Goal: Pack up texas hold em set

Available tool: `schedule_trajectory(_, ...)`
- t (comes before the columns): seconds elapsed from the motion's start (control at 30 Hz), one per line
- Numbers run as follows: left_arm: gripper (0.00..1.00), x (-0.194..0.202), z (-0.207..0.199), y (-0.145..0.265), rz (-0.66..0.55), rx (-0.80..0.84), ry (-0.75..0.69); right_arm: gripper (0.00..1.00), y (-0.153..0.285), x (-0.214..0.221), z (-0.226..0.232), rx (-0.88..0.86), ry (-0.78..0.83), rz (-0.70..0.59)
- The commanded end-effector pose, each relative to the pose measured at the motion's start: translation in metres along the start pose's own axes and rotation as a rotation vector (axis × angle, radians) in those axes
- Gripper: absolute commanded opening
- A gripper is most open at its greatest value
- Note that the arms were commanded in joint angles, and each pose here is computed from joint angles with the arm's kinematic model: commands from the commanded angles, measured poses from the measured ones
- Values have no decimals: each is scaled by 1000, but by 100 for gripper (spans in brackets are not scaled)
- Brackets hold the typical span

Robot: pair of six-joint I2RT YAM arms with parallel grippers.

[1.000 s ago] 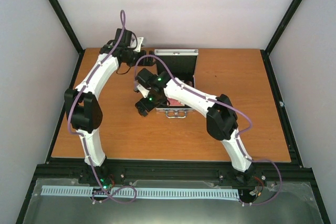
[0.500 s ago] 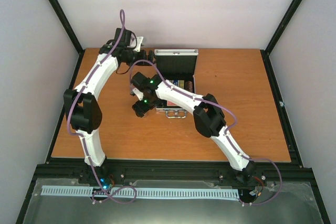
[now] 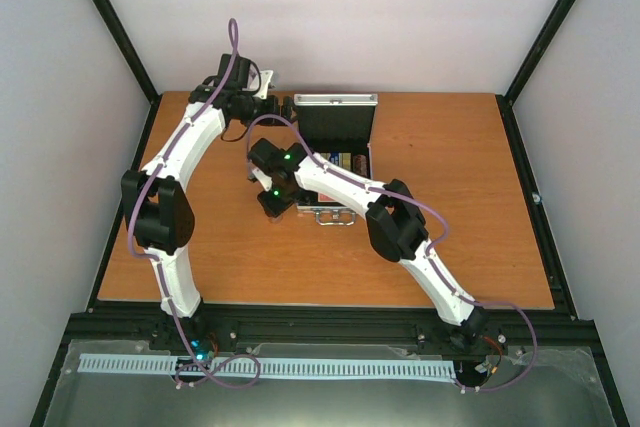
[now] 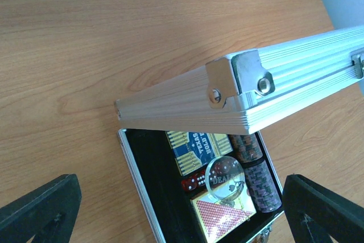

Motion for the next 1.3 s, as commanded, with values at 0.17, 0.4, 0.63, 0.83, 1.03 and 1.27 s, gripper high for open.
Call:
schedule_trajectory(0.17,100,-6,-4,16,-36,7,-16,21,13,0,-6,59,26,-35)
schedule_trajectory(0.4,100,-5,-5,17,-39,6,-16,11,64,-5,-5,86,26,-134)
schedule_trajectory(0.63,100,-4,-5,17,-39,9,-16,11,115,-4,-27,220,6,-275)
schedule_trajectory(0.83,100,-1,-3,13,-31,9,-11,10,110,-16,-55,321,24,-344)
schedule_trajectory(1.03,100,4,-1,10,-19,2,-6,10,83,-31,-84,417,72,-405)
schedule_trajectory(1.27,100,4,1,7,-11,-3,-5,10,79,-51,-112,430,43,-468)
Point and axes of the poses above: each gripper's point midway between its finger pads, its own y axis back along the fingers, its own z axis along the line the jaws close on, x = y × z, the point moved 4 cm from there along y, back along the fingers, and after that the axes turned 9 degrees about -y, right-handed, at the moved point
